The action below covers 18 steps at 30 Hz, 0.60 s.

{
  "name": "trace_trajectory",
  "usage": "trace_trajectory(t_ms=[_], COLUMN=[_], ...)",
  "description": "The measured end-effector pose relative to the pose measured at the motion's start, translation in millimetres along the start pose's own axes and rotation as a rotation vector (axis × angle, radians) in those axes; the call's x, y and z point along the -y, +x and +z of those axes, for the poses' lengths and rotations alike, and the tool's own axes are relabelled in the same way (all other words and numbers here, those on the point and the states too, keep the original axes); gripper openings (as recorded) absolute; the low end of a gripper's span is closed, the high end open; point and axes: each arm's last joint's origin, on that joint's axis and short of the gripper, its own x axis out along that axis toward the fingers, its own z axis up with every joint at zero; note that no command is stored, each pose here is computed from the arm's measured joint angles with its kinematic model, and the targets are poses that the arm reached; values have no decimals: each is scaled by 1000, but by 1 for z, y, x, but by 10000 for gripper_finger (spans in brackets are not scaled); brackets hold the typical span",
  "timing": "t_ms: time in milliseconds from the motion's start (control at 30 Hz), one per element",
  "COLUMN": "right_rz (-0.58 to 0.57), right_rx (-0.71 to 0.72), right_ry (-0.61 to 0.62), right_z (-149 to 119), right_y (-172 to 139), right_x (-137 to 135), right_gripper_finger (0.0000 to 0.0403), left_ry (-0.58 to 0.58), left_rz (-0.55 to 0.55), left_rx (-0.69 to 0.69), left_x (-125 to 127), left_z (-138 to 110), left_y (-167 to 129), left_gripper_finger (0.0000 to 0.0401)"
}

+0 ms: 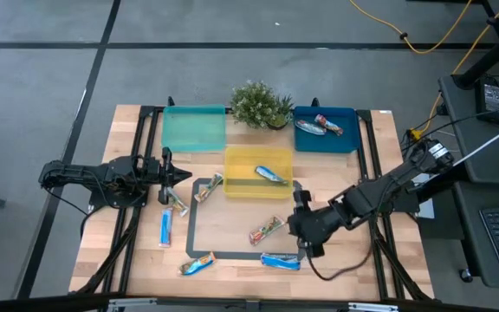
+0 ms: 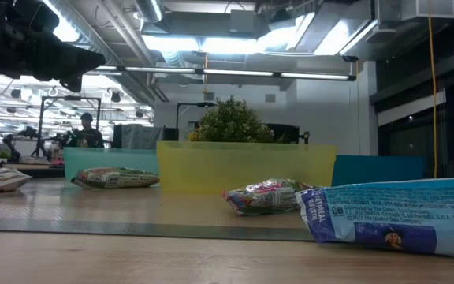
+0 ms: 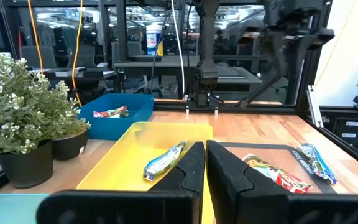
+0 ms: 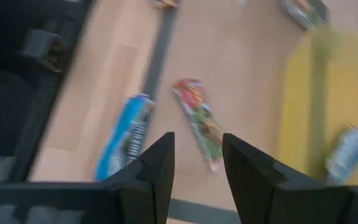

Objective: Pick and place Granola Bars by type
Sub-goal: Put the blue granola bar into the yellow bin

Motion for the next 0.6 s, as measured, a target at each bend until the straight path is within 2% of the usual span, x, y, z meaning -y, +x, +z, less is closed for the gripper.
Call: trace_trajectory(t_ms=[200,333,600], right_rz=[110,186,191], right_rx=[93,104,82], right_ry=[-116,-163,-142], right_z=[8,6,-4], right_y=[-1,4,15], right_x=[-10,-13,-13], right_gripper_finger=[138,138,138], left_ry=[0,0,0], left_rz=[0,0,0], left_rx=[0,0,0], left_x=[0,0,0], left_z=[0,0,0], left_y=[0,0,0], left_gripper_finger=[11,11,8])
